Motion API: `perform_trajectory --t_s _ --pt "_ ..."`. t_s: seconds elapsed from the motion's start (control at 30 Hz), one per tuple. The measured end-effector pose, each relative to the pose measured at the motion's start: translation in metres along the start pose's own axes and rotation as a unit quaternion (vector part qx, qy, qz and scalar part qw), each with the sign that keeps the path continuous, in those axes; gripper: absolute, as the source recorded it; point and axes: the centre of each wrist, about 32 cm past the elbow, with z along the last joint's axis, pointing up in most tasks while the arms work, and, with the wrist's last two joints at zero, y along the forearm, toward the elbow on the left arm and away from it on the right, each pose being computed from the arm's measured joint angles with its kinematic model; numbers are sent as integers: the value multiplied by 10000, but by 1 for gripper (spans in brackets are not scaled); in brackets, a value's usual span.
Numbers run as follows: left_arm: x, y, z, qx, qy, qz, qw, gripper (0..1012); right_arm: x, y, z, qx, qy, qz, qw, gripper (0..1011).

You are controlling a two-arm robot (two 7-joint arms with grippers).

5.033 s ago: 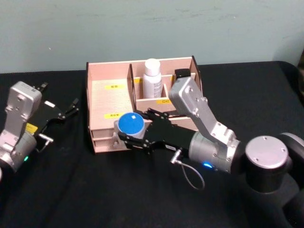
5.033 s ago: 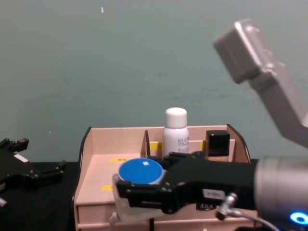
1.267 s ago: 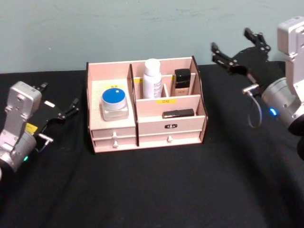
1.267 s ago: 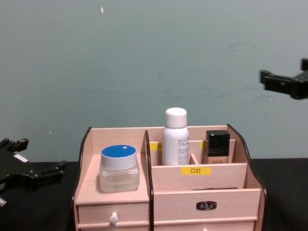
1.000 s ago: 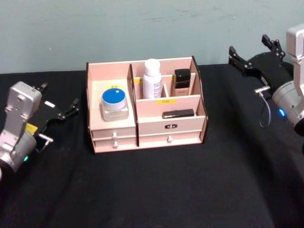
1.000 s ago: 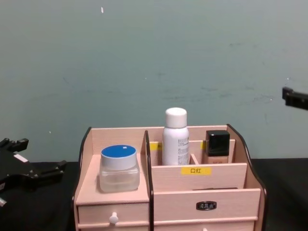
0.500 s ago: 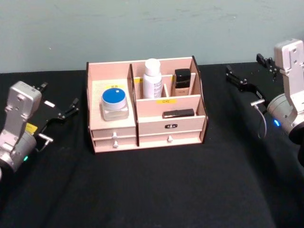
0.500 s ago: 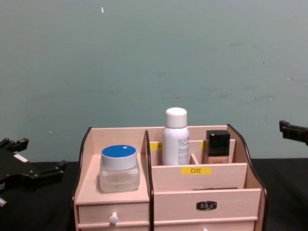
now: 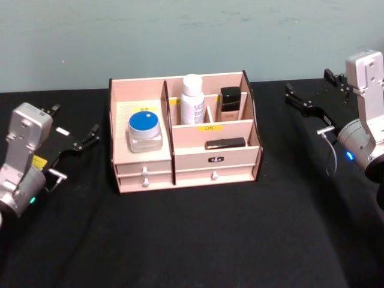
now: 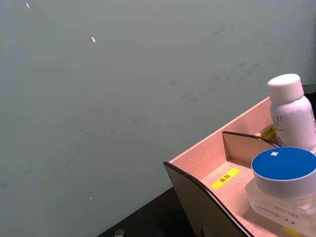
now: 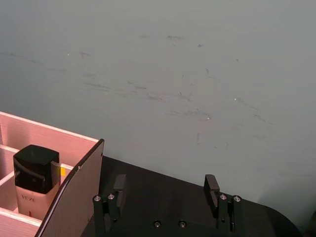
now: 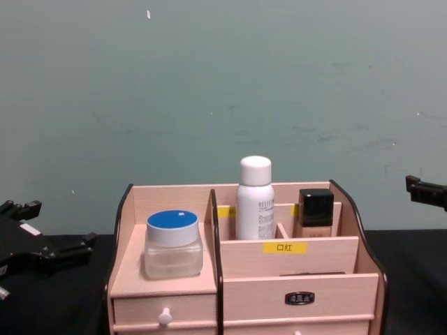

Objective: Pick up the facial cleanser and watermelon frost from the table and place them into the tiered storage box.

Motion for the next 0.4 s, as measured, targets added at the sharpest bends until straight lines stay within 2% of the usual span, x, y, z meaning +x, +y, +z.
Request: perform_trajectory --t_s 0.4 --pt "0 0 0 0 0 0 10000 1010 5 1 7 15 4 -3 10000 1002"
